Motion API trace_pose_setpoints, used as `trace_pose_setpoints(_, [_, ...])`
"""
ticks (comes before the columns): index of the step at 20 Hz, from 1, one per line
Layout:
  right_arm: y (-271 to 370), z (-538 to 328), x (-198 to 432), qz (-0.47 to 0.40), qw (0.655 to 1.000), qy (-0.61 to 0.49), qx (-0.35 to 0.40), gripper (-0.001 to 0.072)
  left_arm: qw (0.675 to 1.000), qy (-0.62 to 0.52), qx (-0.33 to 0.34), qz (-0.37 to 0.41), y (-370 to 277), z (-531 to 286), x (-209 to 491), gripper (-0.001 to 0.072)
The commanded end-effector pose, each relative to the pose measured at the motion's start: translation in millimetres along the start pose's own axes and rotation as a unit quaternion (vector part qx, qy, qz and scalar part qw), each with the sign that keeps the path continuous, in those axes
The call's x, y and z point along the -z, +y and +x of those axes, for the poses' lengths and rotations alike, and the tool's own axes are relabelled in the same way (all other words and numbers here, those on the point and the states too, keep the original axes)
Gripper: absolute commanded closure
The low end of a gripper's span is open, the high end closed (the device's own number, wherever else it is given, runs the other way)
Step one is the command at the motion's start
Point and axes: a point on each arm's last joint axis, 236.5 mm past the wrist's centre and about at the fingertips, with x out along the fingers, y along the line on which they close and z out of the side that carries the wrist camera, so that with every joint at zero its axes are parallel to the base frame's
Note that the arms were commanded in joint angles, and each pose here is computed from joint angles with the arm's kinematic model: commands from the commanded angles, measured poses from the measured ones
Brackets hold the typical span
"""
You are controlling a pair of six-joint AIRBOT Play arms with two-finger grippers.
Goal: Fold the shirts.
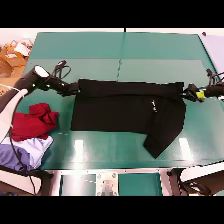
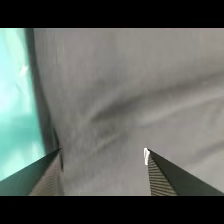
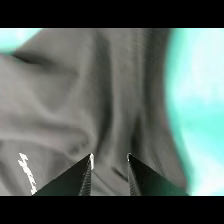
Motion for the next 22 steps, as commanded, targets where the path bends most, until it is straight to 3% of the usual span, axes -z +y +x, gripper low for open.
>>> trace_pose_setpoints(1, [-23.8, -40.0, 20.8, 0.047, 0.997, 0.041, 0.045, 0.0444, 0.996, 0.075, 0.027, -0.045, -0.7, -40.2, 26.3, 0.0122])
trace_pose_setpoints(2, [-26.5, -51.5, 26.5, 0.06, 0.996, 0.041, 0.051, 0.0499, 0.995, 0.085, 0.027, -0.05, 2.3, -52.9, 32.7, 0.0127])
trace_pose_setpoints(3, [-27.0, -62.1, 34.2, 0.07, 0.995, 0.038, 0.055, 0.0619, 0.994, 0.094, 0.02, -0.047, 4.8, -64.2, 39.7, 0.0337])
trace_pose_setpoints(4, [-29.2, -71.4, 42.2, 0.082, 0.994, 0.033, 0.064, 0.0692, 0.994, 0.102, 0.003, -0.038, 9.8, -75.3, 48.0, 0.0557])
trace_pose_setpoints(6, [-39.3, -90.7, 66.0, 0.109, 0.989, 0.02, 0.103, 0.0694, 0.994, 0.106, -0.016, -0.025, 7.5, -90.5, 62.1, 0.0683])
trace_pose_setpoints(10, [-53.3, -105.6, 142.4, 0.182, 0.971, 0.002, 0.157, 0.0693, 0.996, 0.071, -0.026, -0.042, -2.8, -102.2, 105.5, 0.0684])
trace_pose_setpoints(11, [-51.3, -98.6, 165.7, 0.208, 0.966, 0.006, 0.156, 0.0645, 0.997, 0.058, -0.03, -0.048, -2.4, -101.7, 119.6, 0.0684])
trace_pose_setpoints(12, [-49.5, -88.9, 186.9, 0.228, 0.961, 0.016, 0.154, 0.0451, 0.997, 0.046, -0.035, -0.058, -1.9, -100.7, 135.5, 0.0683])
trace_pose_setpoints(13, [-47.4, -75.9, 209.8, 0.244, 0.957, 0.036, 0.15, 0.0328, 0.996, 0.042, -0.037, -0.072, -1.4, -99.3, 151.9, 0.0682])
trace_pose_setpoints(14, [-43.3, -62.1, 229.9, 0.256, 0.955, 0.058, 0.138, 0.0327, 0.995, 0.048, -0.037, -0.08, -1.8, -97.3, 171.6, 0.0667])
trace_pose_setpoints(15, [-37.0, -46.1, 251.1, 0.274, 0.951, 0.084, 0.119, 0.0327, 0.994, 0.054, -0.036, -0.088, -2.2, -94.7, 187.4, 0.0377])
trace_pose_setpoints(16, [-30.9, -32.0, 270.2, 0.29, 0.945, 0.107, 0.102, 0.0327, 0.993, 0.06, -0.031, -0.098, -3.6, -90.8, 202.6, 0.0135])
trace_pose_setpoints(19, [-14.3, 7.1, 300.7, 0.314, 0.941, 0.119, 0.046, 0.0326, 0.991, 0.068, -0.015, -0.117, -6.6, -79.4, 228.7, 0.0132])
trace_pose_setpoints(22, [-3.5, 27.2, 288.3, 0.322, 0.944, 0.071, -0.002, 0.0329, 0.988, 0.057, 0.003, -0.147, -7.5, -64.6, 234.6, 0.0132])
